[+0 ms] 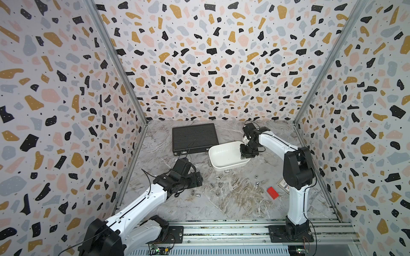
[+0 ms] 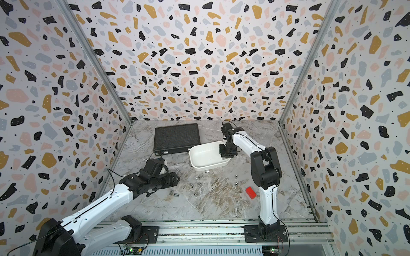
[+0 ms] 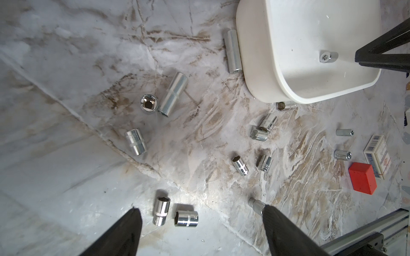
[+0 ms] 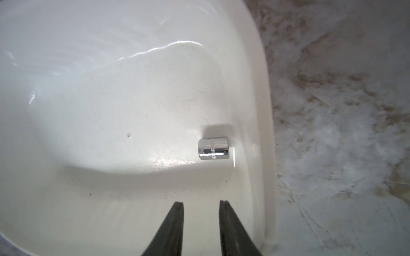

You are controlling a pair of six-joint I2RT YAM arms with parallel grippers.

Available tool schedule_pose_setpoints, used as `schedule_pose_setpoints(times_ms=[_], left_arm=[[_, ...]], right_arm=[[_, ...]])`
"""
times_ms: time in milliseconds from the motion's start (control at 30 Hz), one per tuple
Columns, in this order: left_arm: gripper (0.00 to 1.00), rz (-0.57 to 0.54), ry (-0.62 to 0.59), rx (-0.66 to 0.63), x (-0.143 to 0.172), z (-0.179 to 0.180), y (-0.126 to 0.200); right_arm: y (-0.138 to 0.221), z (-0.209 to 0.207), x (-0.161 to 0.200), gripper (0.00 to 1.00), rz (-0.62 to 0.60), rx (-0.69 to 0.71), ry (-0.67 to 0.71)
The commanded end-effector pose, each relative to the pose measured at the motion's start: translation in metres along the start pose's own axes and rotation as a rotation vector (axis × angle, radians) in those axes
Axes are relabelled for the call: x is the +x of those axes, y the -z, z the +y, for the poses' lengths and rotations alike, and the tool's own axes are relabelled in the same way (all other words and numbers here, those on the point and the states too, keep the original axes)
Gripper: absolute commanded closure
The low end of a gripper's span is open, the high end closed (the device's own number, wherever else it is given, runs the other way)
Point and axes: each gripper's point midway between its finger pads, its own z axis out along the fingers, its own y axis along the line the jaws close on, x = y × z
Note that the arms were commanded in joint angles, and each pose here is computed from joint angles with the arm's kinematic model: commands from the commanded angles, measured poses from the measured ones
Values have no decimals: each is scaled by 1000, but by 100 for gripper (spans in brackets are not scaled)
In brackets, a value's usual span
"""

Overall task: Put the socket on the desktop into the storage box
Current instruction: Place the socket head in the storage box.

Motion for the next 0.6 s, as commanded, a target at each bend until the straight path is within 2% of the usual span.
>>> schedule_pose_setpoints(times_ms=[0, 567], left_arm=[[11, -47, -8, 9, -15, -9, 10], [13, -42, -27, -100, -25, 4, 11]], right_arm=[[37, 13, -1, 67, -68, -37, 19], [88, 14, 33, 63, -168, -94, 52]])
